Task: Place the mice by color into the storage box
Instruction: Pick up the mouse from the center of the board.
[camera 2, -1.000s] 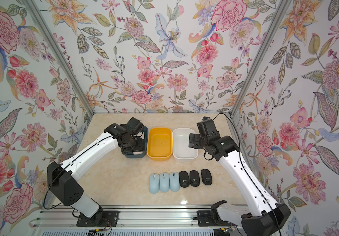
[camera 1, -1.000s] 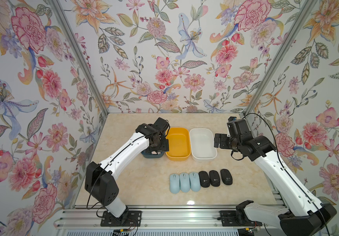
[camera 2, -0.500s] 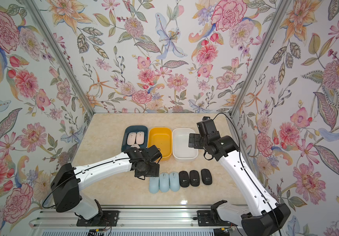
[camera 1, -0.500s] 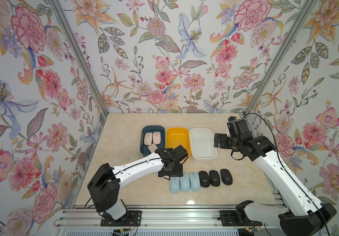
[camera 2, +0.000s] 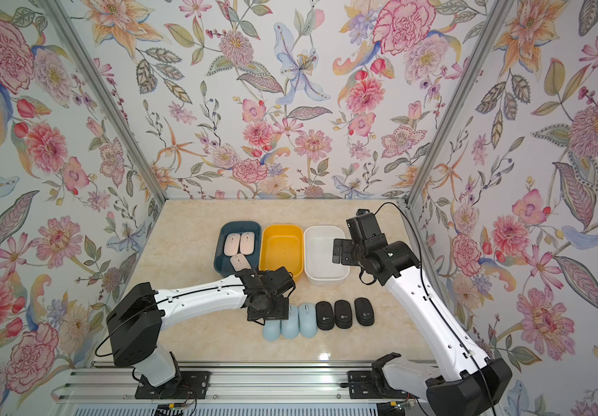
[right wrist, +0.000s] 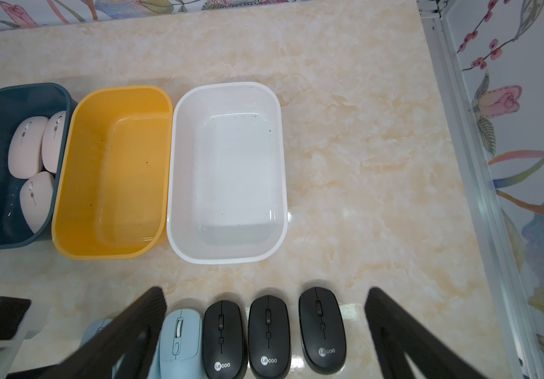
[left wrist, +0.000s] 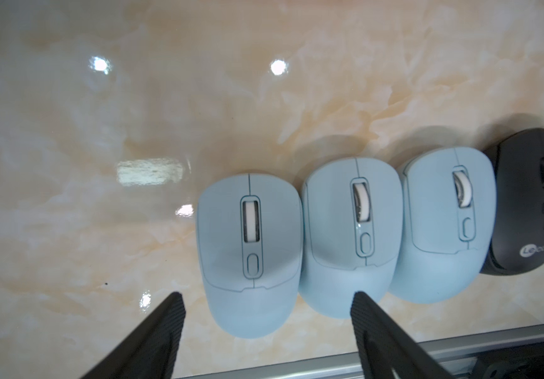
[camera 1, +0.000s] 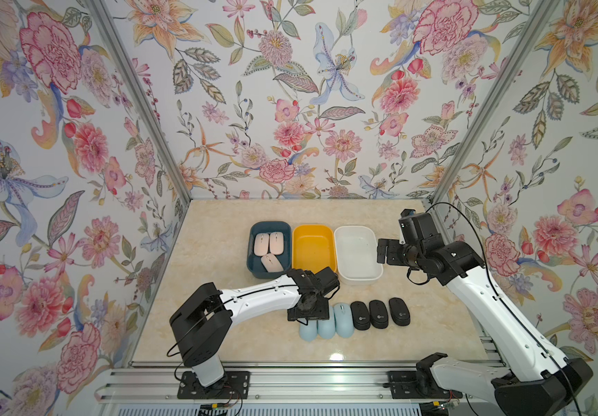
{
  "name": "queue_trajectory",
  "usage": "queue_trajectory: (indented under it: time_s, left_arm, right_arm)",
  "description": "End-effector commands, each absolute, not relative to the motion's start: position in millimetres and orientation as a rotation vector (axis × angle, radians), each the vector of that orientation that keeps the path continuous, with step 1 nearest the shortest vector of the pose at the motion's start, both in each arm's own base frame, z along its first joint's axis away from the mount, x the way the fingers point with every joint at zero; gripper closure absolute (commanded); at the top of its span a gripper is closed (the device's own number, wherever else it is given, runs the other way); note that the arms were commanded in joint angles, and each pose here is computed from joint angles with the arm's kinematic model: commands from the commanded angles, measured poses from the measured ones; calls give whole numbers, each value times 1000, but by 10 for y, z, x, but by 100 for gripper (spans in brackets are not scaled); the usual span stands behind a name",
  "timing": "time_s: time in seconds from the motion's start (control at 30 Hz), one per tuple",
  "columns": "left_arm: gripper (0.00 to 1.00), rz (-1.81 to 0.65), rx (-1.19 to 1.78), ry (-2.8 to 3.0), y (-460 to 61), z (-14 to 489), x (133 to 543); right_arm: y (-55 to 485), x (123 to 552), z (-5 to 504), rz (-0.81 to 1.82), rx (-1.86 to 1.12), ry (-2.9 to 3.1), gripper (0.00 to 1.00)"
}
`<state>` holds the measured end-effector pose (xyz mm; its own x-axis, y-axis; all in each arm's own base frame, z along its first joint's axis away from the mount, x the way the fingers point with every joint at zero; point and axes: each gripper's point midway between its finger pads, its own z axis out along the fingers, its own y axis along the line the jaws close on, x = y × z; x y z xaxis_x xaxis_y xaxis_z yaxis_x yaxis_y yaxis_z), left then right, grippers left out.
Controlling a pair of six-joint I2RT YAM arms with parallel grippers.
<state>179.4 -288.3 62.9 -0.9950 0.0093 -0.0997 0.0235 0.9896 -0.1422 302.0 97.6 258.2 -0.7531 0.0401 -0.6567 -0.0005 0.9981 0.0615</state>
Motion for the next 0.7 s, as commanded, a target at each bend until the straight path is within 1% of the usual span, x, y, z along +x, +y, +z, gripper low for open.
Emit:
queue_trajectory:
  time_s: [0.0,0.3,0.67]
  left_arm:
    - [18,-190,6,3057,-2872,539,1718]
    - [21,-163,13,3085,-2833,454,1623]
    - [22,-133,13,3110,-2806,365,1547]
  right_arm:
    - [970,2965,2548,83,30,2434,1]
    - [987,2993,2515,85,29,2440,1]
    - [1005,3038,2477,69,7,2449,1]
